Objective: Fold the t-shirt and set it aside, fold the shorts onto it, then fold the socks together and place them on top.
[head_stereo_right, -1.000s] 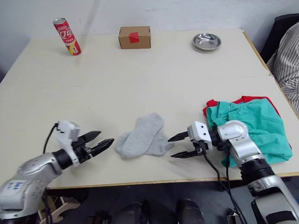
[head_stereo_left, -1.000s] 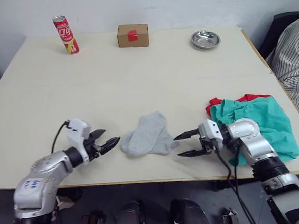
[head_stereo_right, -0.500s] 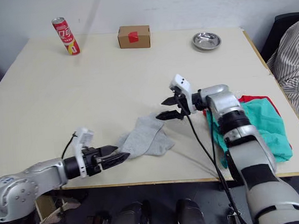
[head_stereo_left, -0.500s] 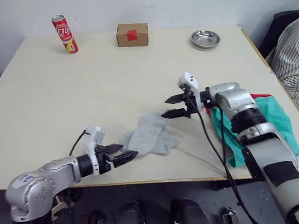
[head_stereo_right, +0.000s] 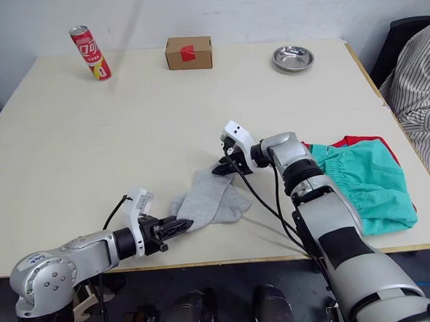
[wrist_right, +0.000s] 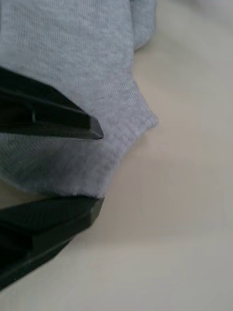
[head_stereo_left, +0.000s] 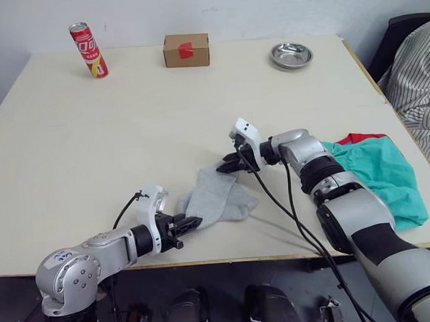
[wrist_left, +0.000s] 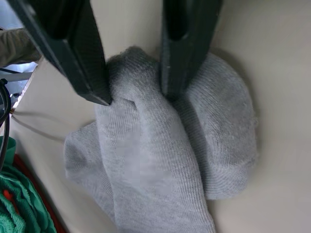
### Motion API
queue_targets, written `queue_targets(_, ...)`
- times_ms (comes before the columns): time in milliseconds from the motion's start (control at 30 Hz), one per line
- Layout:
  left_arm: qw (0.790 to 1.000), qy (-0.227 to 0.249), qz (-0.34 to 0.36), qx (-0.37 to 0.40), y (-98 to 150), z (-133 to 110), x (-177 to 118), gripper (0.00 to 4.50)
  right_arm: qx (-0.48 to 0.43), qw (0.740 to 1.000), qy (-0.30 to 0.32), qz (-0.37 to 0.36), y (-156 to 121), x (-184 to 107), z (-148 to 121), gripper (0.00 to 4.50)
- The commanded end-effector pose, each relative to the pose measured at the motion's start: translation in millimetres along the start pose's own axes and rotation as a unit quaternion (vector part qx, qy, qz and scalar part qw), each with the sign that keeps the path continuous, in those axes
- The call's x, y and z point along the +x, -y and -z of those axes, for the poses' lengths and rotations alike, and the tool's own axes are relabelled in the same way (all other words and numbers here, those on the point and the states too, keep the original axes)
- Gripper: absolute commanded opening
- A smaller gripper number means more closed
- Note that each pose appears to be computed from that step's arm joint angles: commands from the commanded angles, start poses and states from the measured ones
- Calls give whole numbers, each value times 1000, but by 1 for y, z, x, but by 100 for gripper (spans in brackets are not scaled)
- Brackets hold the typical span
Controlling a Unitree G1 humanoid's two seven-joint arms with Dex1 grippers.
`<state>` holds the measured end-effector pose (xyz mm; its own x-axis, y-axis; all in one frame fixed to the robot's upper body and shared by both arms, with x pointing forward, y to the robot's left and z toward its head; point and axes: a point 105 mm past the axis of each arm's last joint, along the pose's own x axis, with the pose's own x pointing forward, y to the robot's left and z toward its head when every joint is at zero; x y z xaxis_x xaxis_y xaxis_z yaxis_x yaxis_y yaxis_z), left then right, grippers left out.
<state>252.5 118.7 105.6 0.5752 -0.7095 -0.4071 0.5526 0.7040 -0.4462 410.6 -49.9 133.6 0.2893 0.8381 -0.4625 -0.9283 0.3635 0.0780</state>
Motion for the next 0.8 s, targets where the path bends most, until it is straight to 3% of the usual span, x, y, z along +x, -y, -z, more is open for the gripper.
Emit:
queue_targets(33,1000,6,11,13,3,-5,-6,41,-16,999,27,-2,1,-6,-15,39)
queue_targets(100,1000,9,15,13,2,-8,-11,3,-19,999,41,-4,1,-11,-19,1)
queue_targets(367,997,29,71,10,5,-24,-41,3,-29,995,92,-3,2,-41,-32,1)
queue_targets(533,996,40,83,-20,-8,-38,-59,3,-17,993,115,15,-2,-64,-29,1)
queue_targets(800,991,15,112,72,-20,-47,-64,3,-24,982,182,41,-46,-81,-10,1)
